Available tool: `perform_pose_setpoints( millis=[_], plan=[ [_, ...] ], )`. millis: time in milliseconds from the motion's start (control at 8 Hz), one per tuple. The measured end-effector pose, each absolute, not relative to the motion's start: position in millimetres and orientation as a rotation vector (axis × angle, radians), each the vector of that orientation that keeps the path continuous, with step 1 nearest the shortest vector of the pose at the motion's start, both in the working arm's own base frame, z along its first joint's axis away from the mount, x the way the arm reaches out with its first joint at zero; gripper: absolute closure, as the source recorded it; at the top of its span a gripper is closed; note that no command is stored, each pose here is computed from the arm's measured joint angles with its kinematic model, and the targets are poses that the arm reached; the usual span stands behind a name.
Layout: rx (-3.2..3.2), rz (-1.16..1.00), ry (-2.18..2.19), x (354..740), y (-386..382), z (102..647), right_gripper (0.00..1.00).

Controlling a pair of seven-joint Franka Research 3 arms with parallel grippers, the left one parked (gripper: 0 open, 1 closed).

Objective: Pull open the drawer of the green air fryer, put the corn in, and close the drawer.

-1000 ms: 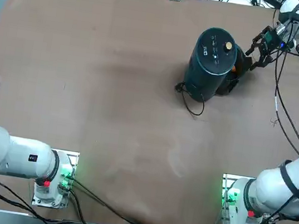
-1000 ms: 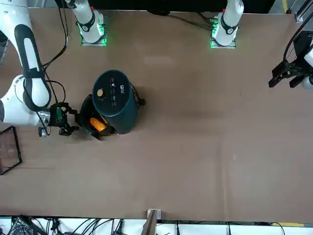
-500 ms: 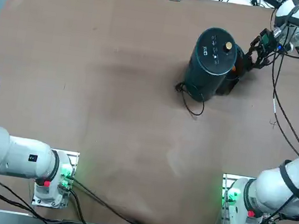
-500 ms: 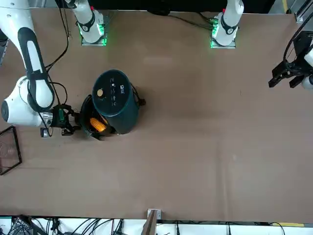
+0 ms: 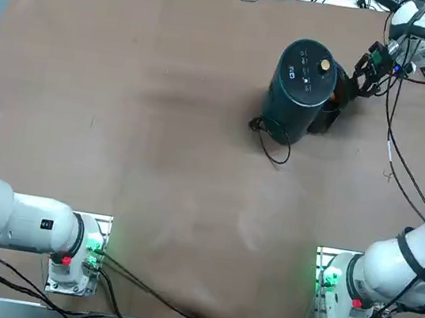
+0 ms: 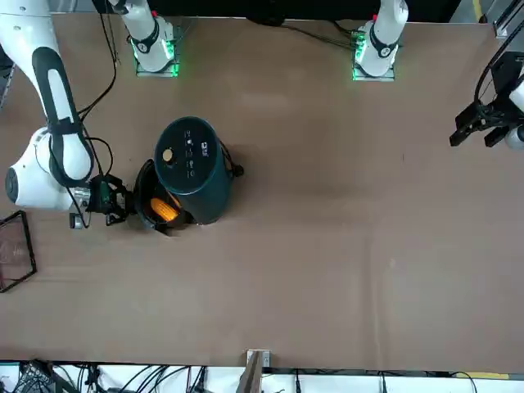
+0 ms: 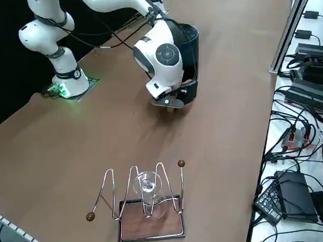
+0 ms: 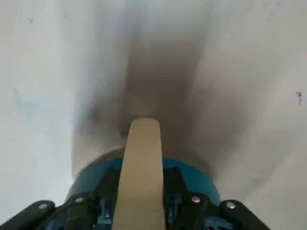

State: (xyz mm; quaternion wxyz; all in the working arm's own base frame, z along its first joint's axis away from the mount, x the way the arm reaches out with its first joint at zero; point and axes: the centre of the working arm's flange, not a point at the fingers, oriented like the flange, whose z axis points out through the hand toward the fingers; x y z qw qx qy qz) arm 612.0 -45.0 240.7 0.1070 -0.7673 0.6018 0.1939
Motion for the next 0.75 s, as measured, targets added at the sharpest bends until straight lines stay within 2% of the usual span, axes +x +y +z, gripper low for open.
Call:
perform_pose_setpoints(
  millis=[500,750],
  plan=[
    [-2.311,0.544,1.684,615,-13,283,0.54],
    [-2.335,0.542,1.654,615,3,287,0.54]
  ],
)
